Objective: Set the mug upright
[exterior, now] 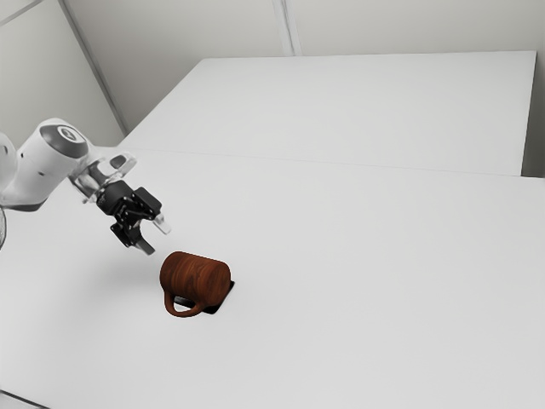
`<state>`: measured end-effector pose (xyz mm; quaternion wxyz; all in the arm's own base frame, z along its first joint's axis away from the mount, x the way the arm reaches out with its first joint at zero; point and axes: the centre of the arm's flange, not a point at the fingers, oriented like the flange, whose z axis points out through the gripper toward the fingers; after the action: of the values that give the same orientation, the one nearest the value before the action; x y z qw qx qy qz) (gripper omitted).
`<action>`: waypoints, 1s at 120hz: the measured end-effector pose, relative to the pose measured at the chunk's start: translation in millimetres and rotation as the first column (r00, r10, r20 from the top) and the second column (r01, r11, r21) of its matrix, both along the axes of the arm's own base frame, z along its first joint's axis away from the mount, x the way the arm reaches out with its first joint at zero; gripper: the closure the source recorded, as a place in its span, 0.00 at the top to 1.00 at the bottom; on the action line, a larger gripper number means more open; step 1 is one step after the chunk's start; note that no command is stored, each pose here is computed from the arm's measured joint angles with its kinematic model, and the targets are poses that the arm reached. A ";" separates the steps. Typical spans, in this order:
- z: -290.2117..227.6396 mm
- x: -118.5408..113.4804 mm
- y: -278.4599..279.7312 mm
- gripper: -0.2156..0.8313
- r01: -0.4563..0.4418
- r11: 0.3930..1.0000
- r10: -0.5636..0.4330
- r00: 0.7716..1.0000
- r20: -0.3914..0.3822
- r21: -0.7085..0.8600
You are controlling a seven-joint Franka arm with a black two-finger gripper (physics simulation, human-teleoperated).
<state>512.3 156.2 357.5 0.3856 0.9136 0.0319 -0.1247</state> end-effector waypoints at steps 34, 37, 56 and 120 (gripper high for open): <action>-39.0 -0.5 6.0 0.78 -0.008 0.999 0.007 1.000 -0.008 -0.050; -42.8 -1.6 3.4 0.78 -0.007 0.998 0.007 1.000 -0.012 -0.062; -57.1 -10.5 -12.0 0.78 0.006 0.992 -0.010 0.999 -0.034 -0.126; -44.5 -6.3 -61.1 0.44 0.090 0.973 -0.093 0.996 -0.006 -0.212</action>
<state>506.0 95.0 313.0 0.4742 0.8669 -0.0206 -0.1524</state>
